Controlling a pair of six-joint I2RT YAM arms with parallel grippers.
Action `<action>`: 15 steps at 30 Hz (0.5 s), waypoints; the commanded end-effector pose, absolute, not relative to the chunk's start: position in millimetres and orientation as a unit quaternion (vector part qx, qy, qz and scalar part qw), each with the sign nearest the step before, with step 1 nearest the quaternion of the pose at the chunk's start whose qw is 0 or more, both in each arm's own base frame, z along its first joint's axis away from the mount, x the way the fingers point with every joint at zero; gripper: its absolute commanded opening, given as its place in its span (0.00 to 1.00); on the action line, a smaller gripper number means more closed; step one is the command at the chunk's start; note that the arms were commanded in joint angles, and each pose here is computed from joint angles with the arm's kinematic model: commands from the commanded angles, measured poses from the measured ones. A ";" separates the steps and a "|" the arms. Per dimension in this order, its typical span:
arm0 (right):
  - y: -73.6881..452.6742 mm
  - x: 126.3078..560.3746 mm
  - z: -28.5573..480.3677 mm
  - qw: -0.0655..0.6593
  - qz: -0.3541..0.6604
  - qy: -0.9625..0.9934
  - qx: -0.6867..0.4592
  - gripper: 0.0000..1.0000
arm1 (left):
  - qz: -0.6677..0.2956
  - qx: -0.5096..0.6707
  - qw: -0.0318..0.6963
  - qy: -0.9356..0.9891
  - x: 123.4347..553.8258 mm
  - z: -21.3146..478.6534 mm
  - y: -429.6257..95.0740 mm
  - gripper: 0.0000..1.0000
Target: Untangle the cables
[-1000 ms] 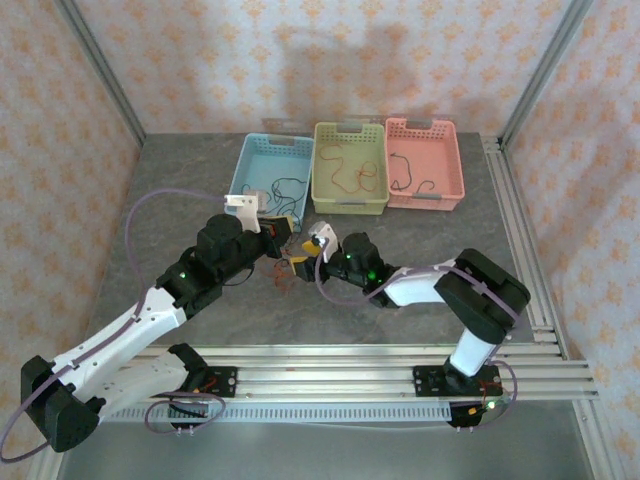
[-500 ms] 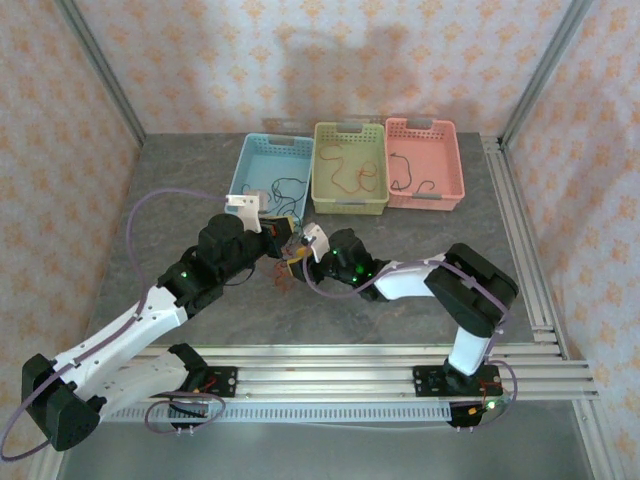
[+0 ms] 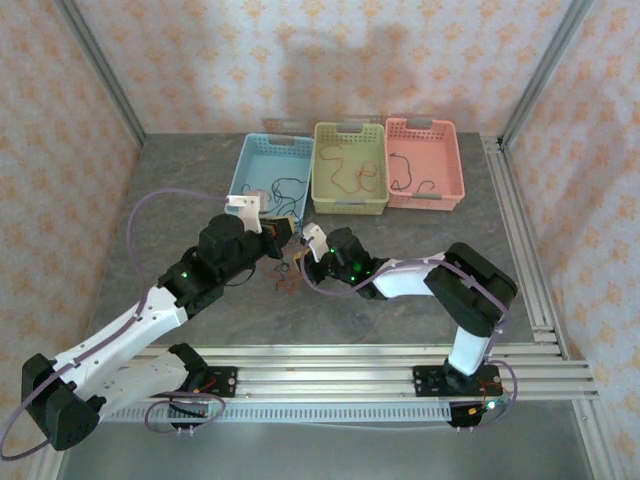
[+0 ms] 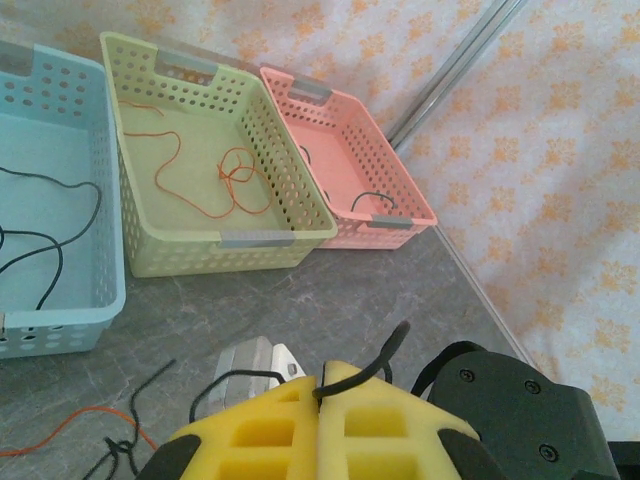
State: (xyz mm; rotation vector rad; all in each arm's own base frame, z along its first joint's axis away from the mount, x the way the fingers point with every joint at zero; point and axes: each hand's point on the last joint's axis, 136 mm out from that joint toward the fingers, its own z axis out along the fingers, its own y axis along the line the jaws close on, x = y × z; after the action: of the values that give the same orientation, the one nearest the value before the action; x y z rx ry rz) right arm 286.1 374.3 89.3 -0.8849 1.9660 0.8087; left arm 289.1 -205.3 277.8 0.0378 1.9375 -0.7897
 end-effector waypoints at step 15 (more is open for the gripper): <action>253.3 362.2 129.9 0.576 0.089 0.802 -0.130 0.00 | -0.303 0.000 0.519 0.799 289.9 281.2 -192.8 0.00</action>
State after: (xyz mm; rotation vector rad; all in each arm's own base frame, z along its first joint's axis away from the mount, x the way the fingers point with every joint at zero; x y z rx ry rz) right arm 335.7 301.9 110.4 -0.5579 1.9144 0.3671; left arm 292.0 -199.4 279.0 0.0118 1.9276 -0.7566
